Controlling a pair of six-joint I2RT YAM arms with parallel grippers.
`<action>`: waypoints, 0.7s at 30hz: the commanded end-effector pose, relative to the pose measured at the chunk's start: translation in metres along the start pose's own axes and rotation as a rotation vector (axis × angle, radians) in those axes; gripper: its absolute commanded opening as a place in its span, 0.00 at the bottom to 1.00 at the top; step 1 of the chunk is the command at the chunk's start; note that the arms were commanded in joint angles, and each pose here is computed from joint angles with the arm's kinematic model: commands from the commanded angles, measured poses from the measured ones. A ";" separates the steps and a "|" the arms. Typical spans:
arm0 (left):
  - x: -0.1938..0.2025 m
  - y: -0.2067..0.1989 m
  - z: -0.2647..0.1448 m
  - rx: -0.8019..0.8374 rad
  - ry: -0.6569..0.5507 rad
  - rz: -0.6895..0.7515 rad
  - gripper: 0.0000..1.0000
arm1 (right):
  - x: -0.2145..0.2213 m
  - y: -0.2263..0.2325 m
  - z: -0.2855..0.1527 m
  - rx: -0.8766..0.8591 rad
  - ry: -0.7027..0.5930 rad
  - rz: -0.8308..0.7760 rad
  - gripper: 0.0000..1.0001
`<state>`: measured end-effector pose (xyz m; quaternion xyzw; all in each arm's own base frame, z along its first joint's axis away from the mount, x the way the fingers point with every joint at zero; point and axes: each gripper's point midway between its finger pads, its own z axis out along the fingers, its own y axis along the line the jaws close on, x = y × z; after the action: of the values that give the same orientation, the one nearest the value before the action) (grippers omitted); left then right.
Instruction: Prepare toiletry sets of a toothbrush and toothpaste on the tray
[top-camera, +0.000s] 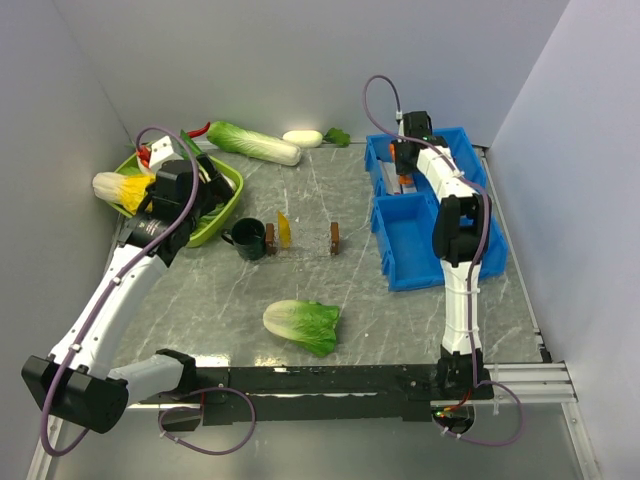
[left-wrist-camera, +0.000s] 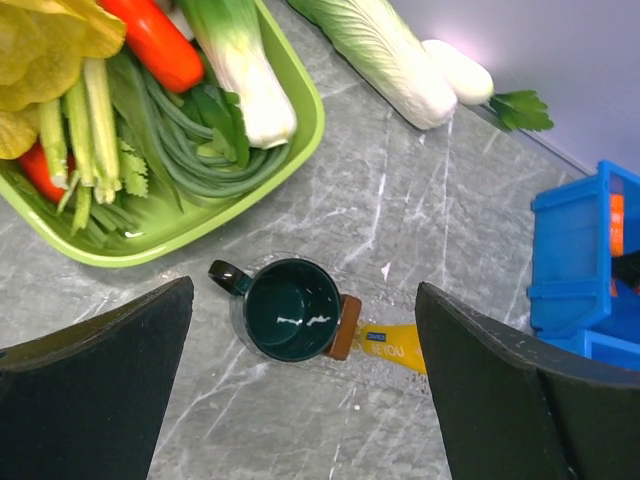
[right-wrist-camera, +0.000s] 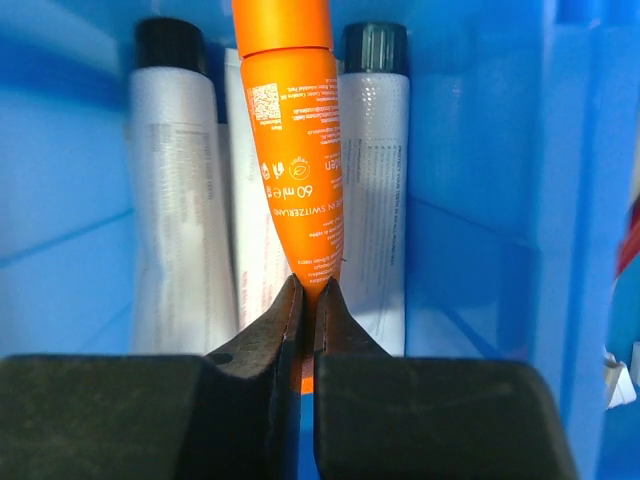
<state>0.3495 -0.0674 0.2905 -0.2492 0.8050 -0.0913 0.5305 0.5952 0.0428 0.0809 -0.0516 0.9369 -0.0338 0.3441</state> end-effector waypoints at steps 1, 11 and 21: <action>-0.013 -0.018 -0.007 0.100 -0.036 0.003 0.96 | -0.076 -0.009 -0.081 -0.027 -0.217 0.054 0.00; -0.014 -0.059 0.015 0.228 0.008 0.081 0.96 | -0.088 -0.007 -0.134 -0.067 -0.276 0.033 0.00; -0.010 -0.129 0.018 0.501 0.109 0.044 0.97 | -0.078 0.048 -0.204 -0.299 -0.301 0.032 0.00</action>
<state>0.4028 -0.1379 0.3010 -0.1289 0.8232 -0.1988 0.5159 0.5477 0.0748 0.2267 -0.0659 0.8966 0.0640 0.4332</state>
